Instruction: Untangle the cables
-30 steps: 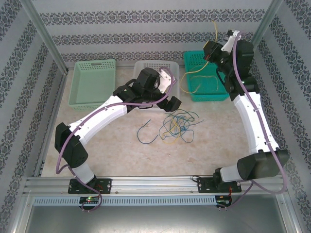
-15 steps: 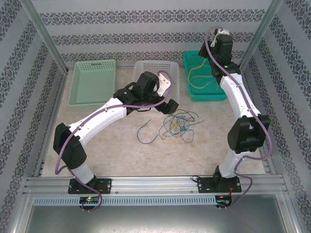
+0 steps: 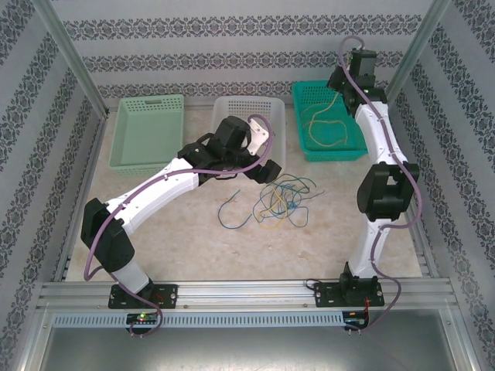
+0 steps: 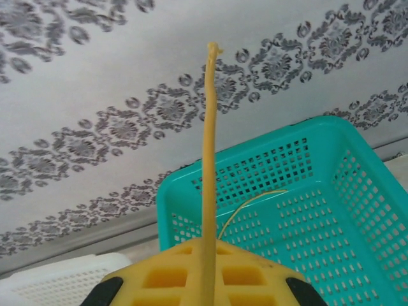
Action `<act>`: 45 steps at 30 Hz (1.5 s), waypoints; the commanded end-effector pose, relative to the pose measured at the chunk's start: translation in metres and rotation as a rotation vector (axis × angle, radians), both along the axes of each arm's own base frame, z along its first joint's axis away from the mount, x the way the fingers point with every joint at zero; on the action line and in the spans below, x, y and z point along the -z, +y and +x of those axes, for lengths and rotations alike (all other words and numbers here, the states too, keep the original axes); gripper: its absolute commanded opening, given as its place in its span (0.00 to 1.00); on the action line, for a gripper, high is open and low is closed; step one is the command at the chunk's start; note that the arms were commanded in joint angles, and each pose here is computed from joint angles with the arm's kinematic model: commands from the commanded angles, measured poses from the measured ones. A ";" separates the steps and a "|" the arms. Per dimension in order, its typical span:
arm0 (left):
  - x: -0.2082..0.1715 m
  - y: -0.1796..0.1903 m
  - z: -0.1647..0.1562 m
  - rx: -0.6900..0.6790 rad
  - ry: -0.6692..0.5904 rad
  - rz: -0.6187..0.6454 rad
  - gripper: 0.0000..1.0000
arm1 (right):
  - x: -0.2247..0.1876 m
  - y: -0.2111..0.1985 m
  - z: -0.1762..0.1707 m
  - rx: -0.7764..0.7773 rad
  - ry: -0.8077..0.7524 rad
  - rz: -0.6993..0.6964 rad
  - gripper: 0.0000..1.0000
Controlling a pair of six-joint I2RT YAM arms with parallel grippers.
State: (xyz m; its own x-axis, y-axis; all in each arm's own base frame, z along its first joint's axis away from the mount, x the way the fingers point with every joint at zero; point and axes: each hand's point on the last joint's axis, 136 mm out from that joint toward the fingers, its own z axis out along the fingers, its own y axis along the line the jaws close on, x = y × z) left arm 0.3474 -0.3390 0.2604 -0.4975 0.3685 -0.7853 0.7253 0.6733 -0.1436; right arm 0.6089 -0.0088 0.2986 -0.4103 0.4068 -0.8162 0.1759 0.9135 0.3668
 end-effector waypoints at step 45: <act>0.085 0.050 -0.020 -0.046 0.329 0.014 0.94 | 0.185 0.162 -0.337 -0.446 0.653 0.067 0.39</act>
State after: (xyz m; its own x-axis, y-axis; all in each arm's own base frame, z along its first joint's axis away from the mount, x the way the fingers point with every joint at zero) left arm 0.3519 -0.2785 0.2068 -0.6871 0.2780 -0.6713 0.5785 0.7682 -0.2740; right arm 0.2885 0.1526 0.1312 -0.9164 0.0334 -0.3989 -0.1103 0.9368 0.3319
